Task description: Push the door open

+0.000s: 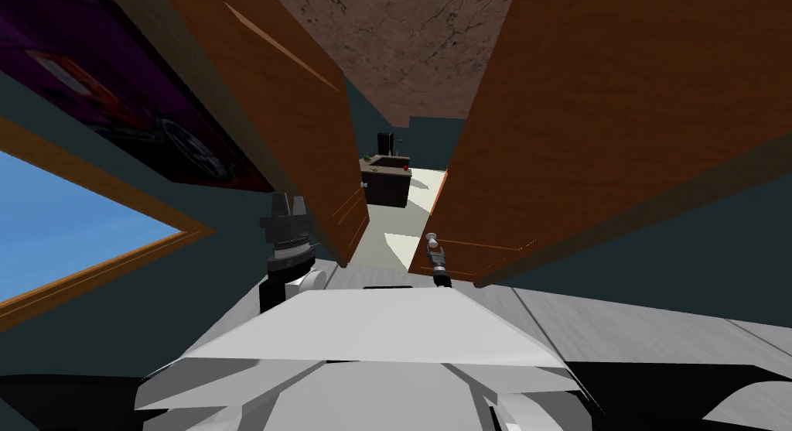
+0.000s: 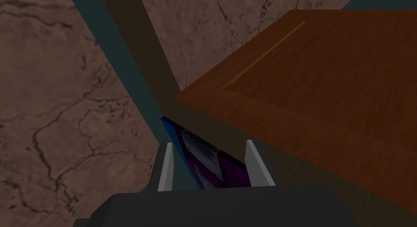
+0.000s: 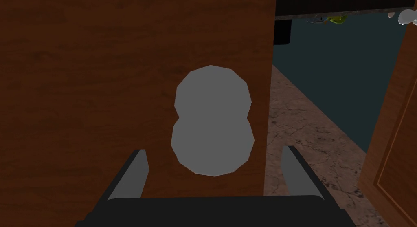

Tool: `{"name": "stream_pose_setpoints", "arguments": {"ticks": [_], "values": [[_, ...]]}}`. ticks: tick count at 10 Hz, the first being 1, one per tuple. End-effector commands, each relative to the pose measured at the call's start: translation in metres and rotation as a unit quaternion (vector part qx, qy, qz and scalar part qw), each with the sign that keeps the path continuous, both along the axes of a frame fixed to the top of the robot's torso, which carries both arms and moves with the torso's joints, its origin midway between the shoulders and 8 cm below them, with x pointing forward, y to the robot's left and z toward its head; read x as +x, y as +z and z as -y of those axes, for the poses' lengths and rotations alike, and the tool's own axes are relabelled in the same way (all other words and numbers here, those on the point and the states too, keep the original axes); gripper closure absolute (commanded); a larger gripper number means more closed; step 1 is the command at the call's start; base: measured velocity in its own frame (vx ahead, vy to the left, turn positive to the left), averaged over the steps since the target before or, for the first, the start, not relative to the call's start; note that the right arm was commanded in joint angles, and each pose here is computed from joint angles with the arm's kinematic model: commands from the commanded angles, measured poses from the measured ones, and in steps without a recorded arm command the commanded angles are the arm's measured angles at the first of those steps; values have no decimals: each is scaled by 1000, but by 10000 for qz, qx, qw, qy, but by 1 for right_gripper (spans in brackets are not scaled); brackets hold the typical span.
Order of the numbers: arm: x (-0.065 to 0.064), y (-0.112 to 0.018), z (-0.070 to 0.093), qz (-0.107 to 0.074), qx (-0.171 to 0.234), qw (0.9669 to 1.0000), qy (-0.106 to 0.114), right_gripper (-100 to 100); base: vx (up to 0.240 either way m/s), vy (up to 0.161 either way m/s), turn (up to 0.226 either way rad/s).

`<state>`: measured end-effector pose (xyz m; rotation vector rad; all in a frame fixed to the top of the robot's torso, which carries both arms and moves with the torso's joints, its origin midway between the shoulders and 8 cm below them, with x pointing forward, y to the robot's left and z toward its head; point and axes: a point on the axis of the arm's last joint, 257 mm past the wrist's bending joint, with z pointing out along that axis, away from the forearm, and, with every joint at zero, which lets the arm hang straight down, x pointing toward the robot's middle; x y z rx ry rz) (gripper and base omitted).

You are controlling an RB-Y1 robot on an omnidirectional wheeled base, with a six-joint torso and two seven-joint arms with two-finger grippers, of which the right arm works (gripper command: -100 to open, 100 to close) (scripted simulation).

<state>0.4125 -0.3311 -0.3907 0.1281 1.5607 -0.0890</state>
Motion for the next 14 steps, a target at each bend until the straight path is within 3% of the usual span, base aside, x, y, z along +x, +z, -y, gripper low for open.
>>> {"name": "stream_pose_setpoints", "arguments": {"ticks": [1, 3, 4, 9, 14], "values": [[0, -1, 0, -3, 2, 10000, -20, -100, 196, -42, 22], [0, -1, 1, -4, 3, 10000, -23, -100, 138, -37, 12], [0, -1, 1, -4, 3, 10000, -23, 100, -11, 6, 8], [0, -1, 1, -4, 3, 10000, -23, 100, -8, 3, 2], [4, 2, 5, 139, 670, 9976, -99, 100, 28, -1, -1]]}}
